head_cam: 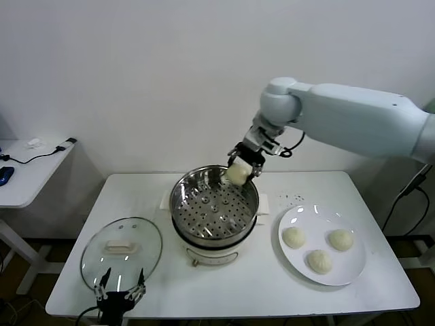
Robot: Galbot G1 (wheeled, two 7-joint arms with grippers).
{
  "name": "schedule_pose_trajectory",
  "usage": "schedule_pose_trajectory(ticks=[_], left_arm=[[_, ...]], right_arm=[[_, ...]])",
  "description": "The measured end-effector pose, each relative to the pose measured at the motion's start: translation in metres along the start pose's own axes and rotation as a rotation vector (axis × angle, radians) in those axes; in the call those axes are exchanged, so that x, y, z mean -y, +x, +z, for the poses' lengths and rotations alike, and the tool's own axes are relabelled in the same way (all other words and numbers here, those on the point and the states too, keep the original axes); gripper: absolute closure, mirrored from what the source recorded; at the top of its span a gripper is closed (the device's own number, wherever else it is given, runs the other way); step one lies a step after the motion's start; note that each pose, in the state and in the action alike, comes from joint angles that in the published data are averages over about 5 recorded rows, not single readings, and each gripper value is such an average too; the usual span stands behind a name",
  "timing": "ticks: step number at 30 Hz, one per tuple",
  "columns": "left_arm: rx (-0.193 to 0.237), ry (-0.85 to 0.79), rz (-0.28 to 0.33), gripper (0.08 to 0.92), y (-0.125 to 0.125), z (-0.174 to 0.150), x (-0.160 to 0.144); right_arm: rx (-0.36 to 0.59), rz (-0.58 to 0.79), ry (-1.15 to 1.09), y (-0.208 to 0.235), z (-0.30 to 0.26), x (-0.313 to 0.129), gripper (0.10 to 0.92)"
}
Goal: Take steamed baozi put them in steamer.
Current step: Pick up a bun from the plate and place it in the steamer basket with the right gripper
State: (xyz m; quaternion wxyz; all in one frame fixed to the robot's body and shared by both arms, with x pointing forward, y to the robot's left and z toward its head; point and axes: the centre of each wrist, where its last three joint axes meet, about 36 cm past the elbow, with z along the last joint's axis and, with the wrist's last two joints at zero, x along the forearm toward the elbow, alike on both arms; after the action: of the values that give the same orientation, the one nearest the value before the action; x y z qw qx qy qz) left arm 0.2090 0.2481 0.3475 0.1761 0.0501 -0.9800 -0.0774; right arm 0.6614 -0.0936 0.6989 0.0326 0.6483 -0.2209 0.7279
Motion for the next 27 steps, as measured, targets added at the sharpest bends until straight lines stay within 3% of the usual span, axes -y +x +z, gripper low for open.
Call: schedule_pose_trajectory(ticks=[11, 27], left_arm=[[0.005, -0.005, 0.007, 0.177, 0.002, 0.0, 0.005], [0.015, -0.003, 0.003, 0.177, 0.0, -0.002, 0.003]], right_arm=[[0.016, -0.022, 0.189, -0.064, 0.015, 0.02, 0.369], [0.019, -0.046, 0.233, -0.121, 0.042, 0.036, 0.368]])
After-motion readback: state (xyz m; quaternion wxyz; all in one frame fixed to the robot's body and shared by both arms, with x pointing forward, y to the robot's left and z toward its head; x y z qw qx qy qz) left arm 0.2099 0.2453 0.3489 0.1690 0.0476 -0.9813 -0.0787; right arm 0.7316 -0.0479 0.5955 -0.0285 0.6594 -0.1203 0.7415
